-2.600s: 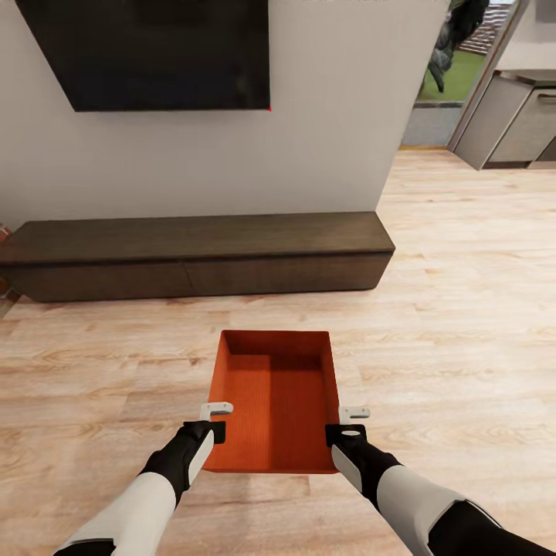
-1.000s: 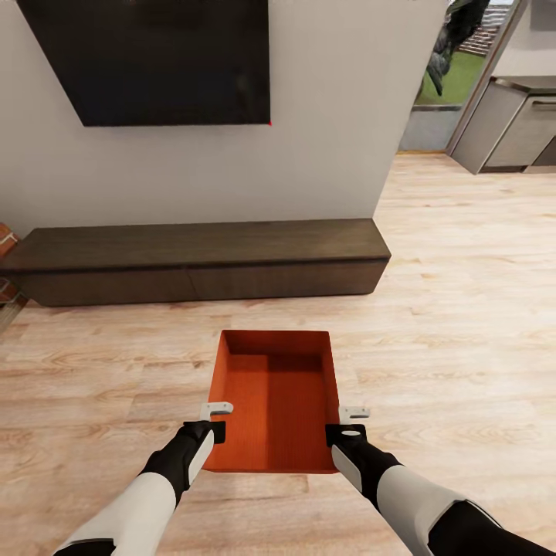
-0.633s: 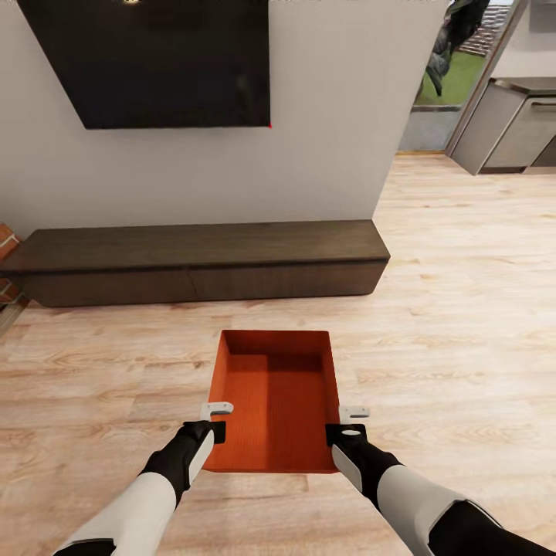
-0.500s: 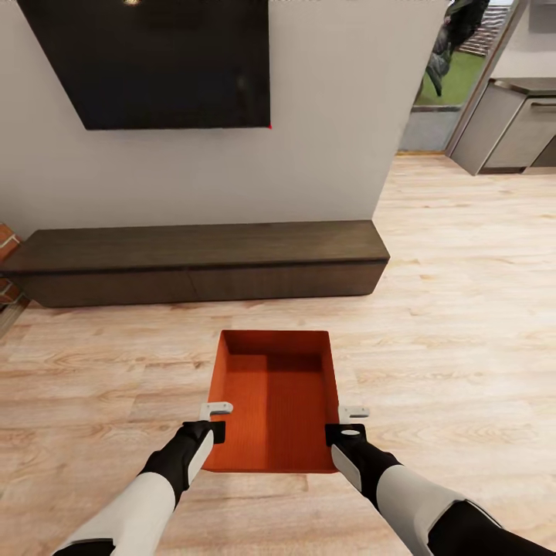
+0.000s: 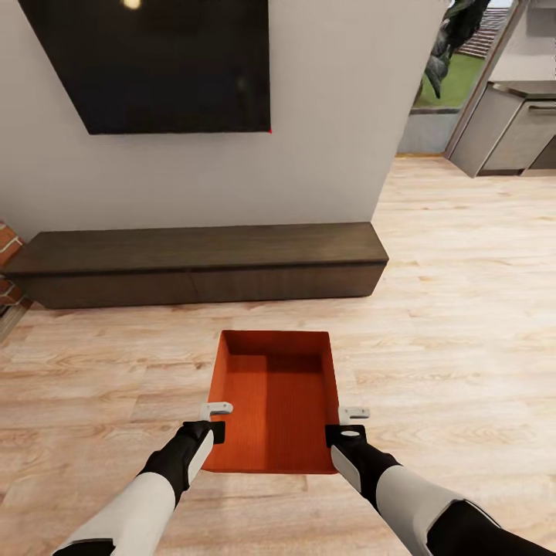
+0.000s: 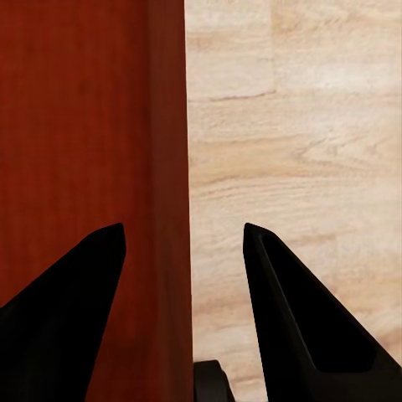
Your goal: Move the two storage containers from the living room to the garage. In the garage, place one container on the floor and stack the other container on top of it (either order is fine).
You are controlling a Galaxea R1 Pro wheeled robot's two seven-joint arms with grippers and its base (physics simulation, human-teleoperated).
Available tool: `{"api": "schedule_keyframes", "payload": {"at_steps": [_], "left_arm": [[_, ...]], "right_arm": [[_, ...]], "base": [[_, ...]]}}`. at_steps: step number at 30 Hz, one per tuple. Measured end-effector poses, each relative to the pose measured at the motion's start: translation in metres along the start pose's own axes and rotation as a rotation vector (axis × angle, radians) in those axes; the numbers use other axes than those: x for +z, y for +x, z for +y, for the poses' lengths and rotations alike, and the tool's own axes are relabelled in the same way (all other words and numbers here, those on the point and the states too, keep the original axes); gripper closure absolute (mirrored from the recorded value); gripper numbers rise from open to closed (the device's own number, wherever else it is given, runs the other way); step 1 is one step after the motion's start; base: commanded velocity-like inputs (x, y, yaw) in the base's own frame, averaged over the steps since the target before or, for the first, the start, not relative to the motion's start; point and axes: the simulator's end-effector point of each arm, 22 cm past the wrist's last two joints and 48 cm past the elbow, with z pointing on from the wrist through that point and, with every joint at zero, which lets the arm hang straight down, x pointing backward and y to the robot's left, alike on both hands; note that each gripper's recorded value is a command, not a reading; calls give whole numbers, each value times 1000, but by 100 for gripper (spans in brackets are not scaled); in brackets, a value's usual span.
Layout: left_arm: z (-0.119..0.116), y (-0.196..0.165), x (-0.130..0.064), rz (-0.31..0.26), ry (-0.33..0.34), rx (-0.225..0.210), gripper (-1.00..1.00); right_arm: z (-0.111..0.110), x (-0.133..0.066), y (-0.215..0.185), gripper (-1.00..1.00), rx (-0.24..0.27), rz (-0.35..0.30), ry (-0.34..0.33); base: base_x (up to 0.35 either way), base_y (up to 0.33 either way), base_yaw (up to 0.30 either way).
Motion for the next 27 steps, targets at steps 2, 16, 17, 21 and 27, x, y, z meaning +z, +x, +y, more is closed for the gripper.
{"api": "schedule_keyframes", "payload": {"at_steps": [2, 16, 17, 21, 27], "left_arm": [[0, -1, -3, -2, 0, 0, 100], [2, -9, -24, -24, 1, -2, 100], [2, -10, -25, -25, 1, -2, 100], [2, -12, -31, -31, 1, -3, 100], [3, -15, -39, -40, 2, -4, 100]], "right_arm": [[0, -3, -1, 100, 0, -2, 1], [-4, -22, -12, 100, 5, -24, 1], [-4, -24, -12, 100, 5, -25, 1], [-5, -29, -15, 100, 6, -31, 1], [-7, -37, -19, 100, 8, -40, 1]], "base": [[0, 0, 0], [0, 0, 0], [0, 0, 0], [0, 0, 0], [0, 0, 0]]}}
